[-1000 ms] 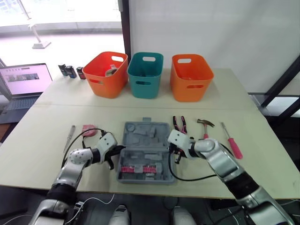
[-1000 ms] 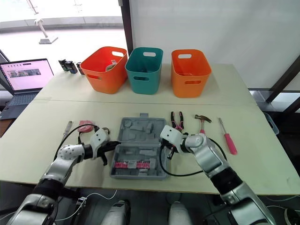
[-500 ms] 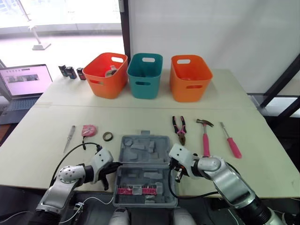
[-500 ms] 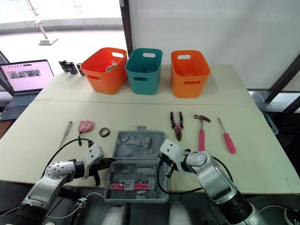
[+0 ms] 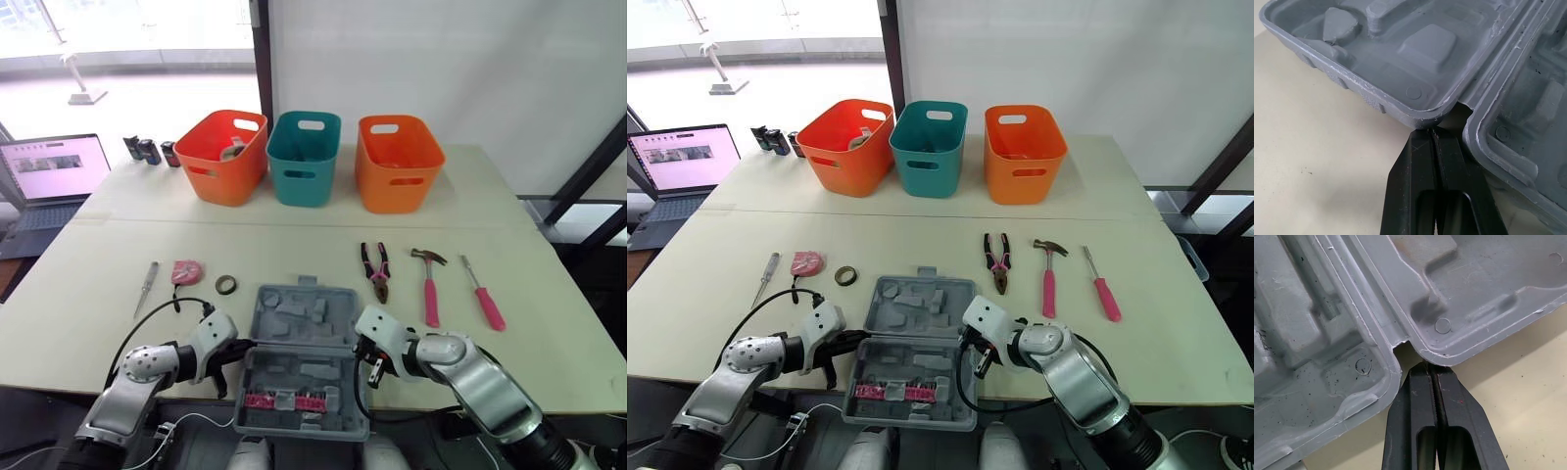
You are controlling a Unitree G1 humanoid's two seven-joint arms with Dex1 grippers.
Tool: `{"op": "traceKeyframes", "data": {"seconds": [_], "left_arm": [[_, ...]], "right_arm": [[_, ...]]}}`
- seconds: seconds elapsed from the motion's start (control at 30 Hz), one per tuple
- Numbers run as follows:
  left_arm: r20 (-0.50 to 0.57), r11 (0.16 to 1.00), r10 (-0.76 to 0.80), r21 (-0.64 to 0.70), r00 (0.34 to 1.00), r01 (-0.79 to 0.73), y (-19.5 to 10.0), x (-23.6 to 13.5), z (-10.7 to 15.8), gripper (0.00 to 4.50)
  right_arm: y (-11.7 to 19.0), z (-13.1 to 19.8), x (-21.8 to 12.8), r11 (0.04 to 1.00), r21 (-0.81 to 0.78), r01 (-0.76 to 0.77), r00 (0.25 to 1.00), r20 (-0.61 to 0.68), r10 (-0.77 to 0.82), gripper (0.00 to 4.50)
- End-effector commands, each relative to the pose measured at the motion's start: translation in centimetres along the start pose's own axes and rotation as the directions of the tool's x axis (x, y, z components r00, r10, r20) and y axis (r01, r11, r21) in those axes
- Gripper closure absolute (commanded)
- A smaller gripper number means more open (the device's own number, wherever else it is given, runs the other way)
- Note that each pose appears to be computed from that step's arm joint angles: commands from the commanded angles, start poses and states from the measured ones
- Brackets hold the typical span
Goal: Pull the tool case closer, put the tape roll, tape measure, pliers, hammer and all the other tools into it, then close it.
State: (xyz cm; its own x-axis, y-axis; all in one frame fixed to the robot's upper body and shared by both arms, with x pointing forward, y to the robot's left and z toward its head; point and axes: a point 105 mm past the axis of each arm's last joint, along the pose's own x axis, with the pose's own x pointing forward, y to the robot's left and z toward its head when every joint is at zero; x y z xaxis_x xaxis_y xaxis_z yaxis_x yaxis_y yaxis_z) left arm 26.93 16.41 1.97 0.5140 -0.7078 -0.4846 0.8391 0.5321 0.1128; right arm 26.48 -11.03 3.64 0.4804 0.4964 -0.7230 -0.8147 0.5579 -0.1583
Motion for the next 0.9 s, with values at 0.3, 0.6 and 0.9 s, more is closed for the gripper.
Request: {"op": "traceKeyframes", "data": {"seconds": [0.3,0.6,0.9], "left_arm": [[-0.014,0.997,-0.079,-0.003,0.997,0.079,-1.9,1.9,-0.4,4.44],[-0.02,0.997,-0.078,0.003,0.997,0.078,-1.7,1.8,-0.5,4.44],[-0.054,1.0,0.012,-0.001,0.998,-0.012,1.0,-0.7,-1.2,4.44]], "right_arm": [[-0.4,-1.4,0.0,1.0,0.005,0.018,0.998,-0.052,-0.018,4.43],[-0.9,-2.1,-0.5,0.999,0.03,0.033,0.997,-0.069,-0.031,4.43],[-3.6,-4.8,-3.1,0.987,0.102,0.124,0.984,-0.139,-0.109,4.43]]}}
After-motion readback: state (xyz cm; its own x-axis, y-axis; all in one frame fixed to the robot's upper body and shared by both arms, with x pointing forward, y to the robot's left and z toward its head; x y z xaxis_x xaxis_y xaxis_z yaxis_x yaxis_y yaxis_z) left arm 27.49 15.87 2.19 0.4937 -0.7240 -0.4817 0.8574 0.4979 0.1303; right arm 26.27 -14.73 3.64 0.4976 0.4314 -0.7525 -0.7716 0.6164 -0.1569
